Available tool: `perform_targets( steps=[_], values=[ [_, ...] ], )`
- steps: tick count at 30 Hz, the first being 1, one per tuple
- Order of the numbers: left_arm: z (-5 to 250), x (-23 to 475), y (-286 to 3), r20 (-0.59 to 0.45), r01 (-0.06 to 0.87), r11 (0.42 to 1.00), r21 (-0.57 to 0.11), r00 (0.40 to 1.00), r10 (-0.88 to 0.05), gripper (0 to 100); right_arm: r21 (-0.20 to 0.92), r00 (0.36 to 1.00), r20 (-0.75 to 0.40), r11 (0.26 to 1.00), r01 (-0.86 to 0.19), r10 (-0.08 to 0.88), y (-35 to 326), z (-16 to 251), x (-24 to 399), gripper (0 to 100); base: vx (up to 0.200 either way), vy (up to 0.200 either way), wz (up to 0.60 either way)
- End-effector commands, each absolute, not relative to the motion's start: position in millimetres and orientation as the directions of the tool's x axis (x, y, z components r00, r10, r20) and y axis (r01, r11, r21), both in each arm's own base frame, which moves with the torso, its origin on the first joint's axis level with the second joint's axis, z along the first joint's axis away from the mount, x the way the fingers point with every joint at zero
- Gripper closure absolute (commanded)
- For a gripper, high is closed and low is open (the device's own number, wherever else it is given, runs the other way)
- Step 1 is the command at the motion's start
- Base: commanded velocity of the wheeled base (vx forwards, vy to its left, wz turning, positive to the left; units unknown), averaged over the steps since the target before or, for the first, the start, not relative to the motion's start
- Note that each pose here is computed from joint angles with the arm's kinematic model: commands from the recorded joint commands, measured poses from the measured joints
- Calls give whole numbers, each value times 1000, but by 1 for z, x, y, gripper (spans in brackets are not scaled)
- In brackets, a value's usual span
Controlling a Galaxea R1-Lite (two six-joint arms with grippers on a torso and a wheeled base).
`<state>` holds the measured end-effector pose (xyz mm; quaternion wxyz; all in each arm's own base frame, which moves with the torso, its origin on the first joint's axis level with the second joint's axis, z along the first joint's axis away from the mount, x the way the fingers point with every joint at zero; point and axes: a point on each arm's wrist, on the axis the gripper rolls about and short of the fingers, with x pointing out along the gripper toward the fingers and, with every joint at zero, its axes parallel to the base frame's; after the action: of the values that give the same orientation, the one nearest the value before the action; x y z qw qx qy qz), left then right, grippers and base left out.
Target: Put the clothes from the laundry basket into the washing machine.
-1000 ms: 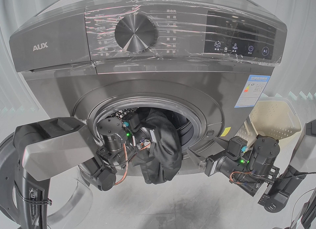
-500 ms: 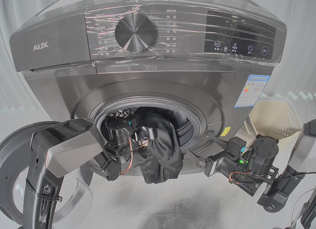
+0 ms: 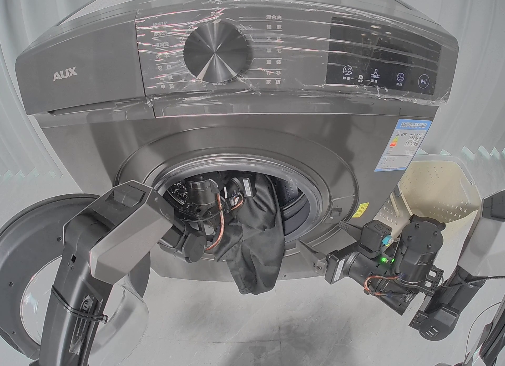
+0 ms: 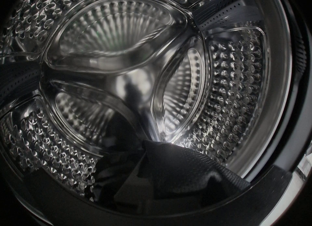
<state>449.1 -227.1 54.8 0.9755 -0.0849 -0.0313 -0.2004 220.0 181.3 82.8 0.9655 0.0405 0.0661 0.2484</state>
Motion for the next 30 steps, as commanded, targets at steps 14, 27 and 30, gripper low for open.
perform_targets(
  steps=[14,27,30],
  values=[
    [48,469,-229,49,327,920,-215,945,-325,0,111,868,-108,873,-474,485,182,82,220,0,0,0,0],
    [20,434,-219,-142,303,937,-171,934,-328,0,111,868,-108,873,-474,485,182,82,220,0,0,0,0],
    [19,424,-221,-168,316,935,-160,925,-342,0,111,868,-110,873,-474,485,181,82,220,0,0,0,0]
  ],
)
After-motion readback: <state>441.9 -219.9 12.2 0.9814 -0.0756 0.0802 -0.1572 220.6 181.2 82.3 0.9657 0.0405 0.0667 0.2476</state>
